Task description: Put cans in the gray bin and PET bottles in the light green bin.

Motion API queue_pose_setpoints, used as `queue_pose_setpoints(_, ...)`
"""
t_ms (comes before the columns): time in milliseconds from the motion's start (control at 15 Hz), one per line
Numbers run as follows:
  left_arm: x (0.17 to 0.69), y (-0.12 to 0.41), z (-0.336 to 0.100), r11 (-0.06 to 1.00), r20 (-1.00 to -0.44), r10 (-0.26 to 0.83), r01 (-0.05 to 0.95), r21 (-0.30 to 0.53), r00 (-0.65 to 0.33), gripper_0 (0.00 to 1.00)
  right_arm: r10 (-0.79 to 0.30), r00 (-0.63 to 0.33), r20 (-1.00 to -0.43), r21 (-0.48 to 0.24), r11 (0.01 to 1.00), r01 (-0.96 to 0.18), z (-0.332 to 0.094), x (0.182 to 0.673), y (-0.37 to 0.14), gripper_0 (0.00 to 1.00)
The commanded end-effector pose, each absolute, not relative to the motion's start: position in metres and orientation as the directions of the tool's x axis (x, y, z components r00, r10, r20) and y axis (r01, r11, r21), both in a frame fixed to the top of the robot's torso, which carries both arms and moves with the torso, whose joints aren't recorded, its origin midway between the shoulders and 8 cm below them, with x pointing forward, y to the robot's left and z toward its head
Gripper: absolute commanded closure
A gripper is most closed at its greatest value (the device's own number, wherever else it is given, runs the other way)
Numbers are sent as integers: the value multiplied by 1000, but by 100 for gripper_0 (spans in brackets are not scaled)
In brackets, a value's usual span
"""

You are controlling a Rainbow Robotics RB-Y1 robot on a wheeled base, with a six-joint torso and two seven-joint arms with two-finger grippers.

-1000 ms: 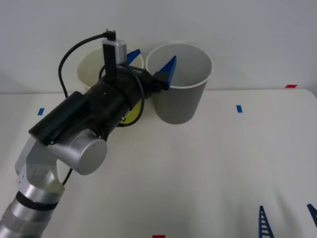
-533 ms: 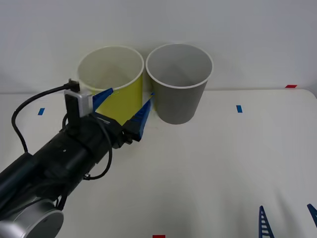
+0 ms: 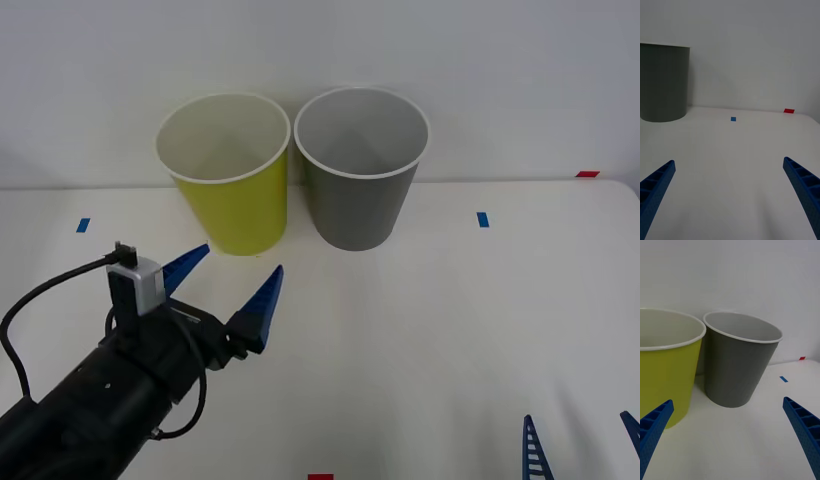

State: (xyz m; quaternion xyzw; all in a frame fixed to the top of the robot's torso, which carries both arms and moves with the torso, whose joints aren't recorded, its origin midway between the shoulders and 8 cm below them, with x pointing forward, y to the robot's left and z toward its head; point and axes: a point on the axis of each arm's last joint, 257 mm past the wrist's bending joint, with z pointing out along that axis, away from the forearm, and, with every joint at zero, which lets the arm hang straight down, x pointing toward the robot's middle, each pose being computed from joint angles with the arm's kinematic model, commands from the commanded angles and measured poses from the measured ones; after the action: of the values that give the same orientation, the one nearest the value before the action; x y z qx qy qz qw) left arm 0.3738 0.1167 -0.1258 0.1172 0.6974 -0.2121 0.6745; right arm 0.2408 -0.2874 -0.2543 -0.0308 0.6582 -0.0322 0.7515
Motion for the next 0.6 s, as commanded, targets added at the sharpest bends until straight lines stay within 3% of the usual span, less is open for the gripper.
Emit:
queue_pose_setpoints(67, 355, 133, -167, 892, -994, -112, 439, -102, -3, 0, -89, 131, -987, -89, 996, 8, -254, 241, -287, 0)
queue_pose_setpoints(333, 331, 162, -212, 923, -999, -41, 383, -34, 11, 0, -89, 131, -987, -89, 996, 8, -254, 241, -287, 0)
queue_pose_setpoints(600, 312, 191, -246, 952, -999, -42, 304, -42, -4, 0, -89, 131, -987, -89, 996, 8, -254, 241, -287, 0)
